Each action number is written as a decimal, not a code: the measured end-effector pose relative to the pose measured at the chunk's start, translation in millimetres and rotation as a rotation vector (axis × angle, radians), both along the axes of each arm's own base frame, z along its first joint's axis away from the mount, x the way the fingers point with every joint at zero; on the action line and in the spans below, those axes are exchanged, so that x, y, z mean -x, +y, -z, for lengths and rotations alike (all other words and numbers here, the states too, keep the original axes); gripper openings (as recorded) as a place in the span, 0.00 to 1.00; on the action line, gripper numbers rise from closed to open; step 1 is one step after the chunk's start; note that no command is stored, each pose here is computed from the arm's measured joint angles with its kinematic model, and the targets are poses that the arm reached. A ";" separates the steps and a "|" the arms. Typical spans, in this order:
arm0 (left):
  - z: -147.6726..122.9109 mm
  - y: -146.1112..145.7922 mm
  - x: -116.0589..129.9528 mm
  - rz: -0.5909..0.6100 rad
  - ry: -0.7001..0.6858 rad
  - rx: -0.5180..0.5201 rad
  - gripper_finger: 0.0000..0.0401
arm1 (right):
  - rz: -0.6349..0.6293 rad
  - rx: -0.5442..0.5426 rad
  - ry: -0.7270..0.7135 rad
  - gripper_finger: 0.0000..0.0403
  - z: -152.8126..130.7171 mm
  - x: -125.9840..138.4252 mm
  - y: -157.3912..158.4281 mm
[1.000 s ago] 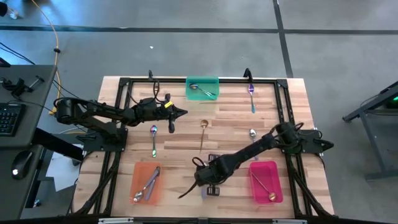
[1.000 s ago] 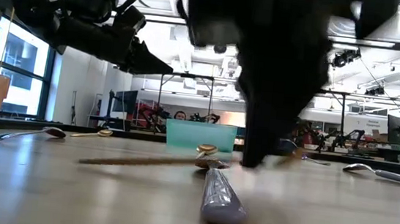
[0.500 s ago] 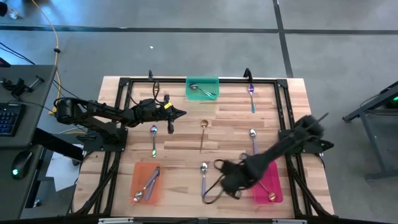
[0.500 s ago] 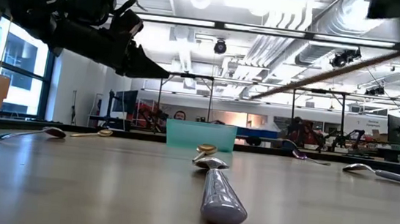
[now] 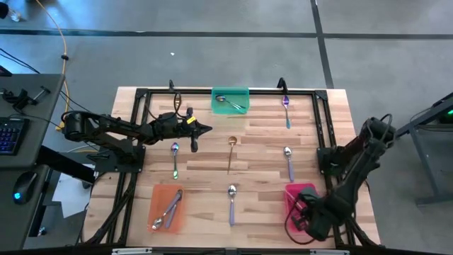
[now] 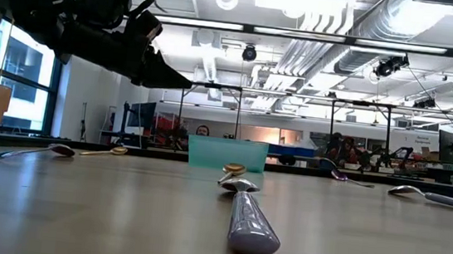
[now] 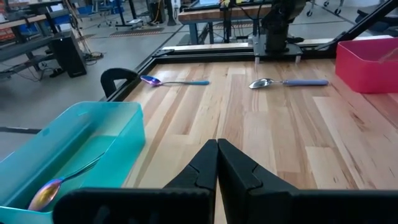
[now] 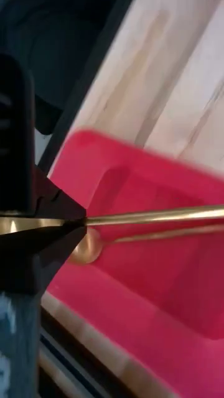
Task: Sort silverware by color (type)
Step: Put the gold spoon into the pink bin, then put the purple spoon into the orange bin
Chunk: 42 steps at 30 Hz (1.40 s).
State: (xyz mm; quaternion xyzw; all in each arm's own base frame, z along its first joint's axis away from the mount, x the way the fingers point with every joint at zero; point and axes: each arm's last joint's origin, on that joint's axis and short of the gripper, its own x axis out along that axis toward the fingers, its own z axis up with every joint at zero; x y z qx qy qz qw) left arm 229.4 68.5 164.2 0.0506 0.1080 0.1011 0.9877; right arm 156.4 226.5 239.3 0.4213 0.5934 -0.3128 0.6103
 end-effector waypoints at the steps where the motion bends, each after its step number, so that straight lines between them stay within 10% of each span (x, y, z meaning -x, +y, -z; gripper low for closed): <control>1: -0.1 0.0 -0.1 0.000 -0.001 0.000 0.00 | 0.019 0.002 0.008 0.00 5.3 3.7 0.9; 14: -0.1 0.0 -0.1 0.000 -0.002 0.007 0.00 | 0.079 -0.012 0.008 0.02 56.4 8.5 -10.8; 25: -0.5 -1.8 -0.4 0.057 -0.014 0.047 0.00 | -0.067 0.078 -0.003 0.23 18.1 -10.4 -36.2; 34: -0.4 -2.3 -0.4 0.070 -0.017 0.065 0.00 | -0.133 0.324 -0.220 0.02 -16.6 -38.2 -101.8; 42: 0.0 -3.9 -0.5 0.111 -0.017 0.084 0.00 | -0.033 0.388 -0.104 0.19 7.7 -60.2 -177.9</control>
